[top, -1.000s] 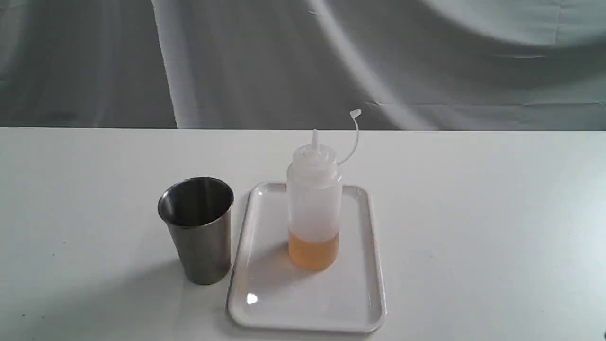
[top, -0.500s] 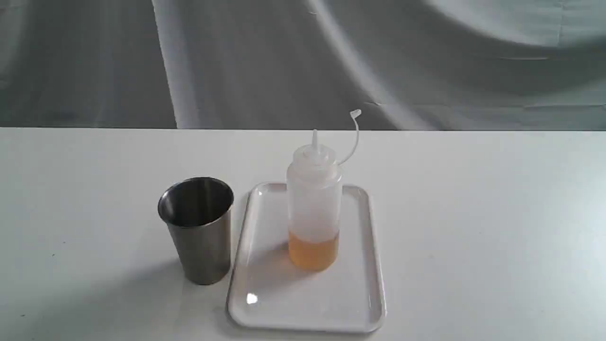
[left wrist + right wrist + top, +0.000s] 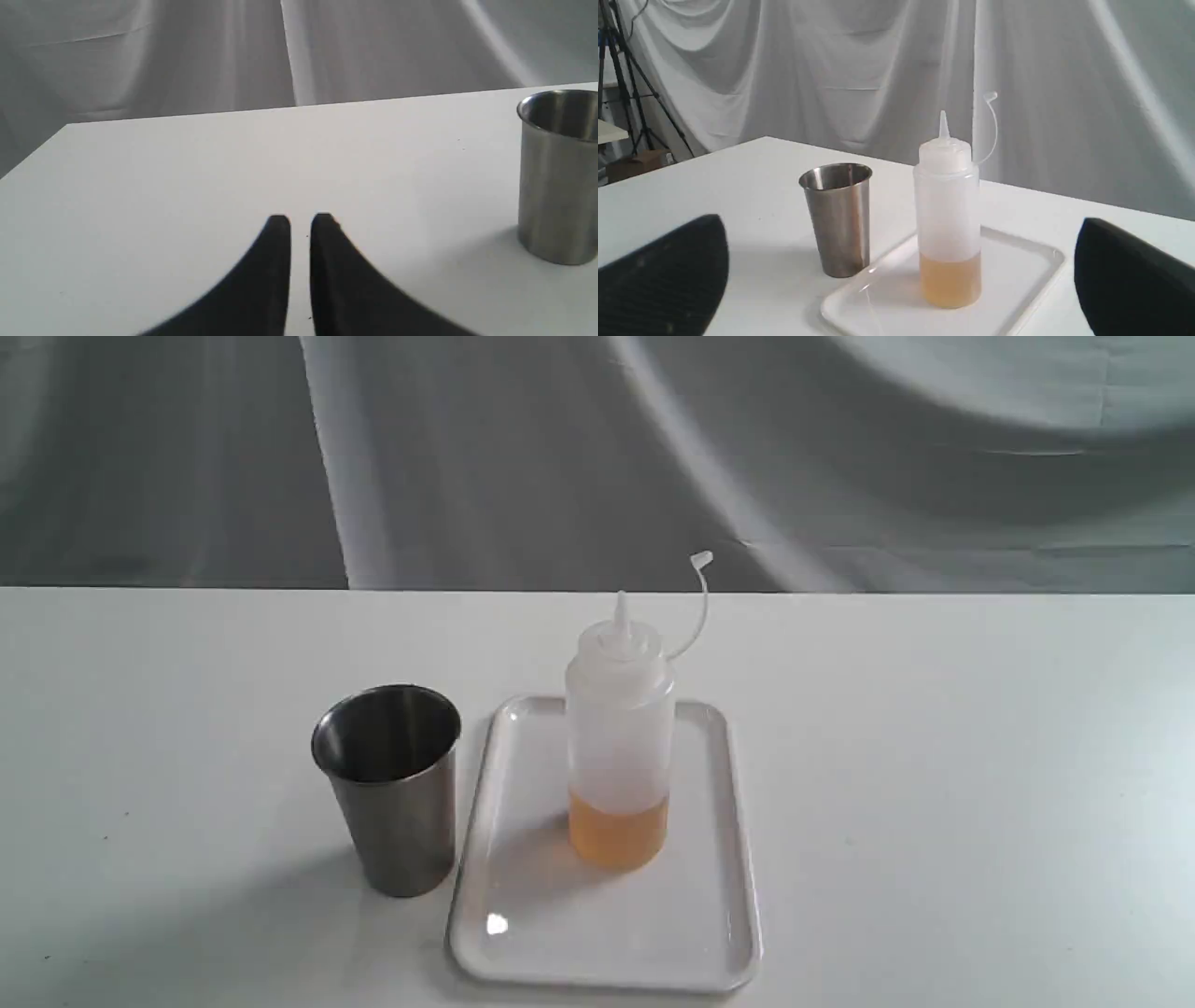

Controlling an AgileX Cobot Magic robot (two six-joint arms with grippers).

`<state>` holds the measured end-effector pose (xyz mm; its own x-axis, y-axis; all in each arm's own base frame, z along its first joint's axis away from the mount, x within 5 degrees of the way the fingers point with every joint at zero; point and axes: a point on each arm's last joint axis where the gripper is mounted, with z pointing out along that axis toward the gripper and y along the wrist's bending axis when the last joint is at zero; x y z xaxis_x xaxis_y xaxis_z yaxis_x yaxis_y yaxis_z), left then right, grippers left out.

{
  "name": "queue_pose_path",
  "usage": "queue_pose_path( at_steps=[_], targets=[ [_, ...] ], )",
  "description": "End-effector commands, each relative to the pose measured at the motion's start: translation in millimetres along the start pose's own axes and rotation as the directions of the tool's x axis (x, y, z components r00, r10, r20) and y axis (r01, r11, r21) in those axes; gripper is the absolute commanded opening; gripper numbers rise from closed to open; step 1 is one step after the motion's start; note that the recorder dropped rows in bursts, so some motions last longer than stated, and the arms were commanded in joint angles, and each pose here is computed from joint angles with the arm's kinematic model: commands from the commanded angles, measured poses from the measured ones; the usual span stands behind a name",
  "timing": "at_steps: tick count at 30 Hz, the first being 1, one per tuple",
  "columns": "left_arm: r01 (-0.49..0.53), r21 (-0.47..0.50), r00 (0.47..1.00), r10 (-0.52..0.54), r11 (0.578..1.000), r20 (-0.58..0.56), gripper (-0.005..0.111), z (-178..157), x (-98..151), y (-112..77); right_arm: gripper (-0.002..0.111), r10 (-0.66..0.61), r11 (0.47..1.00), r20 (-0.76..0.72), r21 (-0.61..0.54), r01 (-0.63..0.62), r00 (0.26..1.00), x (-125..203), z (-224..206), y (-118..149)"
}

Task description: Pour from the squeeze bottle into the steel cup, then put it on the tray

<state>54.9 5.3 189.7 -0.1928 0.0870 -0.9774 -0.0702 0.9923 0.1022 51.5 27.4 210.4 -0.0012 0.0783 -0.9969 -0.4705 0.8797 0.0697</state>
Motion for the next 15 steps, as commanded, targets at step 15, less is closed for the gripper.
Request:
queue_pose_path(
  at_steps=[15],
  targets=[
    [-0.001,0.001,1.000,0.001,1.000,0.008,0.008,0.0,0.6,-0.2,0.081,-0.009,1.000,0.016,-0.001,0.009,1.000,-0.2,-0.3,0.0]
  ],
)
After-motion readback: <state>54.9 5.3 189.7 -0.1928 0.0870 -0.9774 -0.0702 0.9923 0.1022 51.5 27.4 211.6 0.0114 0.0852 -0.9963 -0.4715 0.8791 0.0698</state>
